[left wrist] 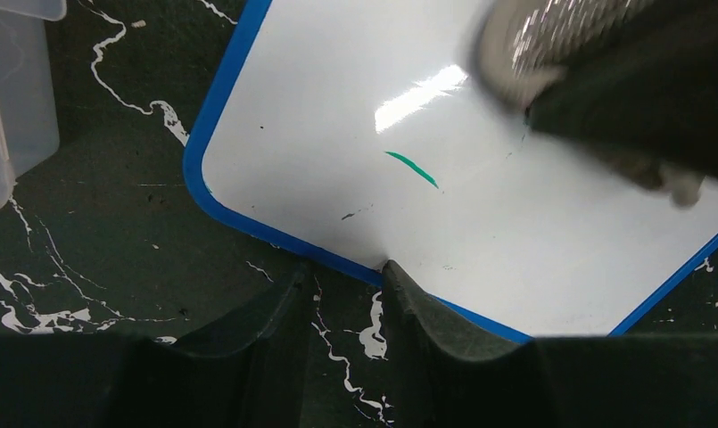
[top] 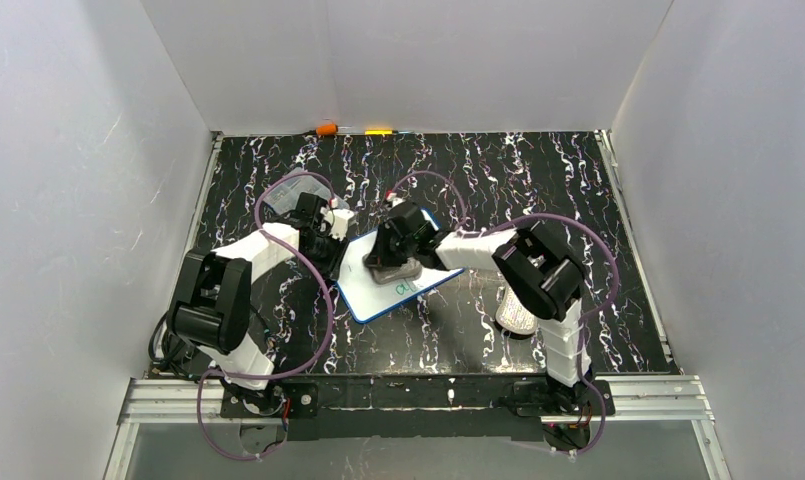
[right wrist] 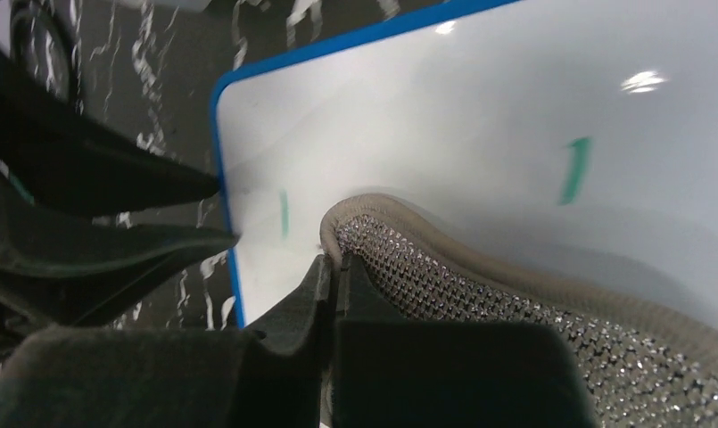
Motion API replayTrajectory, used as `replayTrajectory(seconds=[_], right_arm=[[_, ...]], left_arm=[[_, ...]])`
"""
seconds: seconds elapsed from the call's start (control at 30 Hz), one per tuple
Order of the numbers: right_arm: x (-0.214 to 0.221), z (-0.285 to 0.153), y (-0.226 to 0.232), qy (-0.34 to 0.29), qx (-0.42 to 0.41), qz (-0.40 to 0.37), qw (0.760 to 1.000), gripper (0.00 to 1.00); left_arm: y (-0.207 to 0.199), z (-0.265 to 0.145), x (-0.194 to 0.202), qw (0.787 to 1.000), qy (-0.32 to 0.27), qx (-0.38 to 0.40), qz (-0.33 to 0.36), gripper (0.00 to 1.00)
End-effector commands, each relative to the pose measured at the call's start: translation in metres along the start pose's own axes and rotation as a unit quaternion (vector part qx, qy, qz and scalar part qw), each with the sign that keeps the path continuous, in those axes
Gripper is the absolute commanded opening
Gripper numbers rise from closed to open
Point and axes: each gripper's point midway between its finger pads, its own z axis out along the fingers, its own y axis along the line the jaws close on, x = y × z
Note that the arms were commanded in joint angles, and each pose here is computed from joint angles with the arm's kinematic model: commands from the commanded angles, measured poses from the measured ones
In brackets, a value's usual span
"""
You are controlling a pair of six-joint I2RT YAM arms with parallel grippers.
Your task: Erase the whiteboard
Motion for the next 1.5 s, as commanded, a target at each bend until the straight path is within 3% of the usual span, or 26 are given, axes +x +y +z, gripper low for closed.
replayTrajectory(seconds=[0.0, 0.17, 0.27, 0.37, 0.57, 0.77, 0.9, 1.0, 1.17, 1.33, 1.47], right_arm=[[0.011, 0.005, 0.005, 0.015, 0.004, -0.001, 1.0, 0.01], [-0.083, -0.033, -0.054, -0.077, 0.073, 0.017, 0.994, 0.01], [-0.113, -0.036, -0.078, -0.085, 0.094, 0.018, 0.992, 0.01], [-0.101, -0.024, -0.09, -0.045, 0.109, 0.007, 0.993, 0.01], [-0.028, -0.013, -0.086, -0.001, 0.101, -0.001, 0.995, 0.01], [0.043, -0.049, -0.113, 0.005, 0.122, 0.033, 0.992, 0.01], [0.068, -0.08, -0.129, -0.016, 0.139, 0.062, 0.988, 0.01], [0.072, -0.095, -0.134, -0.039, 0.147, 0.074, 0.986, 0.01], [0.037, -0.099, -0.122, -0.06, 0.158, 0.047, 0.985, 0.01], [-0.007, -0.101, -0.098, -0.088, 0.155, 0.037, 0.983, 0.01], [-0.023, -0.092, -0.093, -0.098, 0.164, 0.053, 0.98, 0.01]], left_arm=[[0.002, 0.011, 0.04, 0.996, 0.084, -0.003, -0.013, 0.31], [0.012, 0.016, 0.039, 0.995, 0.093, -0.021, -0.004, 0.29], [0.016, 0.019, 0.036, 0.995, 0.1, -0.028, -0.002, 0.29], [0.021, 0.019, 0.03, 0.994, 0.1, -0.036, -0.001, 0.29], [0.022, 0.025, 0.021, 0.994, 0.107, -0.029, -0.003, 0.27], [0.024, 0.029, 0.007, 0.994, 0.11, -0.027, -0.001, 0.25], [0.019, 0.035, 0.0, 0.993, 0.111, -0.024, 0.008, 0.24], [0.015, 0.038, -0.008, 0.994, 0.11, -0.022, 0.012, 0.23], [0.012, 0.02, -0.019, 0.995, 0.095, -0.019, 0.008, 0.24], [-0.003, -0.015, -0.008, 0.997, 0.075, 0.021, -0.018, 0.39], [-0.02, -0.014, 0.019, 0.992, 0.102, 0.056, -0.05, 0.47]])
